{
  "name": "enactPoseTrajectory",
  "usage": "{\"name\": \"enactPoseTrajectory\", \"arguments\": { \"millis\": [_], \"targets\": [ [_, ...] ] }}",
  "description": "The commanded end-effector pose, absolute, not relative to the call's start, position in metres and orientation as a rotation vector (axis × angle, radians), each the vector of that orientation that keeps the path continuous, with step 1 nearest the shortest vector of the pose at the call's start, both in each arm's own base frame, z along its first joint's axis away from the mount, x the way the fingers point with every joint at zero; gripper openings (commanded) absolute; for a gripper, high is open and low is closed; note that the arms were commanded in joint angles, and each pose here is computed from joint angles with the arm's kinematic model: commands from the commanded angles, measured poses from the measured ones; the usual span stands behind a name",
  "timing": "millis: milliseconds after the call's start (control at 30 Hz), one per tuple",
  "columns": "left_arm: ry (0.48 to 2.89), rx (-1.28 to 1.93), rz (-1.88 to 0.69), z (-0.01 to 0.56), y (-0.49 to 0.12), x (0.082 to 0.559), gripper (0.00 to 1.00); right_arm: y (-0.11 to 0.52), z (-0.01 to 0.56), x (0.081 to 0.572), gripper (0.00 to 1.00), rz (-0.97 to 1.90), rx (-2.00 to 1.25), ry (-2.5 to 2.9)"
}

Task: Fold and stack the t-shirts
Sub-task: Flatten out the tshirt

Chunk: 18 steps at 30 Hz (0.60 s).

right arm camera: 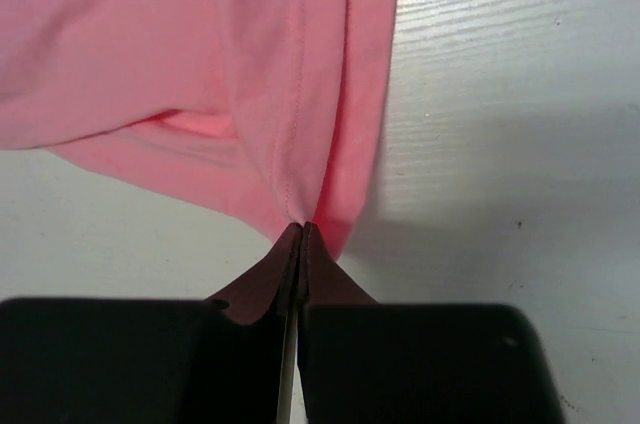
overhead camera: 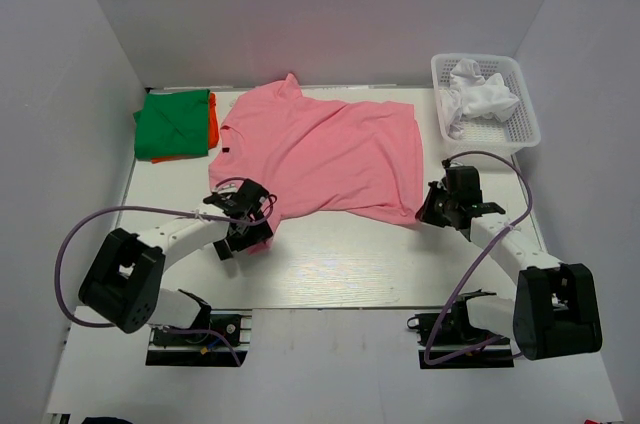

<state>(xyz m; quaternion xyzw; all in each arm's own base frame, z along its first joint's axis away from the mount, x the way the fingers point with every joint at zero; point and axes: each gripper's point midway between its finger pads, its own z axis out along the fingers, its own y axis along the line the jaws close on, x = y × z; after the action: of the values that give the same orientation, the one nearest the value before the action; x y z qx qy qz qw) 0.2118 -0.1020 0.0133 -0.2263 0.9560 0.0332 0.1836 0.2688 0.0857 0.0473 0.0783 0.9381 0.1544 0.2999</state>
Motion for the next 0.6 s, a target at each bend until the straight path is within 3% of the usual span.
{"name": "enactPoseTrajectory", "arguments": {
  "millis": [0, 133, 233, 267, 333, 367, 567],
  "targets": [
    [2.729, -0.637, 0.077, 0.014, -0.098, 0.195, 1.00, 0.092, 0.067, 0.290, 0.00, 0.456, 0.191, 2.392],
    [2.717, -0.677, 0.114, 0.011, -0.092, 0.192, 1.00, 0.092, 0.070, 0.292, 0.00, 0.454, 0.179, 2.376],
    [2.704, -0.678, 0.095, 0.015, -0.094, 0.195, 0.92, 0.090, 0.069, 0.293, 0.00, 0.445, 0.180, 2.382],
    [2.686, -0.679, 0.053, 0.020, -0.098, 0.199, 0.88, 0.091, 0.069, 0.293, 0.00, 0.446, 0.180, 2.384],
    [2.672, -0.680, 0.033, 0.024, -0.099, 0.200, 0.70, 0.091, 0.068, 0.292, 0.00, 0.445, 0.183, 2.388],
    [2.652, -0.694, 0.038, 0.025, -0.096, 0.200, 0.55, 0.091, 0.070, 0.294, 0.00, 0.443, 0.179, 2.381],
    [2.607, -0.710, 0.022, 0.029, -0.095, 0.206, 0.34, 0.091, 0.072, 0.295, 0.00, 0.443, 0.173, 2.374]
  ]
}}
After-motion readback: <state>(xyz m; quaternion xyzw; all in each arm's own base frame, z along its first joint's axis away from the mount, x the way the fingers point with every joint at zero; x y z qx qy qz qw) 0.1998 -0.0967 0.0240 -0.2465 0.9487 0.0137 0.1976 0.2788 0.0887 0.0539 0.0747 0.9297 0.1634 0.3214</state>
